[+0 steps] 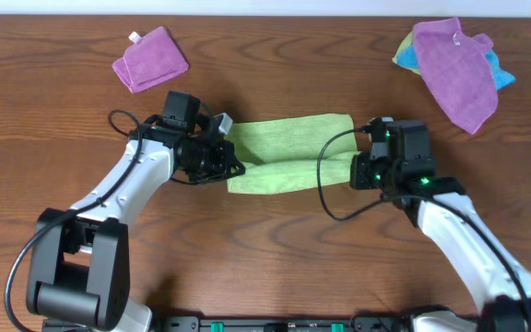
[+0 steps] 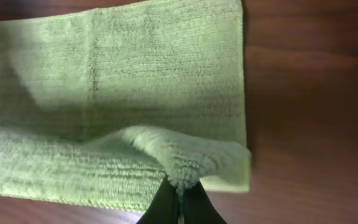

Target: Fold the cloth

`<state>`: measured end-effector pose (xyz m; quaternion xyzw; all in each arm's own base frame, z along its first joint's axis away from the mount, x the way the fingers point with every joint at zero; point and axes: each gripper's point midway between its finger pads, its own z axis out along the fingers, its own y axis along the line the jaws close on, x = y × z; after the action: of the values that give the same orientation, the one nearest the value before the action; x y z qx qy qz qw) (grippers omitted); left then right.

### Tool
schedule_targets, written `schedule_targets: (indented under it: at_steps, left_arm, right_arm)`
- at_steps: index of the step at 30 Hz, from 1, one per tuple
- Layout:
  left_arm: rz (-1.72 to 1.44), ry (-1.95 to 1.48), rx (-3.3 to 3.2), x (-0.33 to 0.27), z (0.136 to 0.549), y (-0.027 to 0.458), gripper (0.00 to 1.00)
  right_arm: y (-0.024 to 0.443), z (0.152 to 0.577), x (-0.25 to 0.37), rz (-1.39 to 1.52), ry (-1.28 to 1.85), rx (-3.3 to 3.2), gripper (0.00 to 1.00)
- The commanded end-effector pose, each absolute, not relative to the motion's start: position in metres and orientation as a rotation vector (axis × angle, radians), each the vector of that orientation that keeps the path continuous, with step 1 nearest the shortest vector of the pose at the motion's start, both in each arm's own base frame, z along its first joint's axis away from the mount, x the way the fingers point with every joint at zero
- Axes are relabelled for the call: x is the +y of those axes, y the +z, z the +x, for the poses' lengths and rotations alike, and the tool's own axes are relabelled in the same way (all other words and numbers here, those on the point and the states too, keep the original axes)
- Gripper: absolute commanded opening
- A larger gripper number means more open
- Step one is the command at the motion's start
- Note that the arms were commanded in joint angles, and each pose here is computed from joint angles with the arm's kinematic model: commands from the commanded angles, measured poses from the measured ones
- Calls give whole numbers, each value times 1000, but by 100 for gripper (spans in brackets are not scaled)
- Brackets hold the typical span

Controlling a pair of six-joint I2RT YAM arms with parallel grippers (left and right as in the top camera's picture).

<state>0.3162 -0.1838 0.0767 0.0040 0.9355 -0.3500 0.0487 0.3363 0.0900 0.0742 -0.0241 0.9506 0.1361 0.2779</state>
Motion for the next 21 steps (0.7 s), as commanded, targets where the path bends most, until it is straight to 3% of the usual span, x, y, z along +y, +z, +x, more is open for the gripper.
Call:
schedule_targets:
  at_steps: [1,21]
  left_arm:
    - [-84,-919,2835,-170,332,73,6]
    - [-223,-766,2616,-159,402,66,6]
  right_arm:
    - [64,345,85,-33,339,2555,1]
    - [69,428,91,-18,294,2431,1]
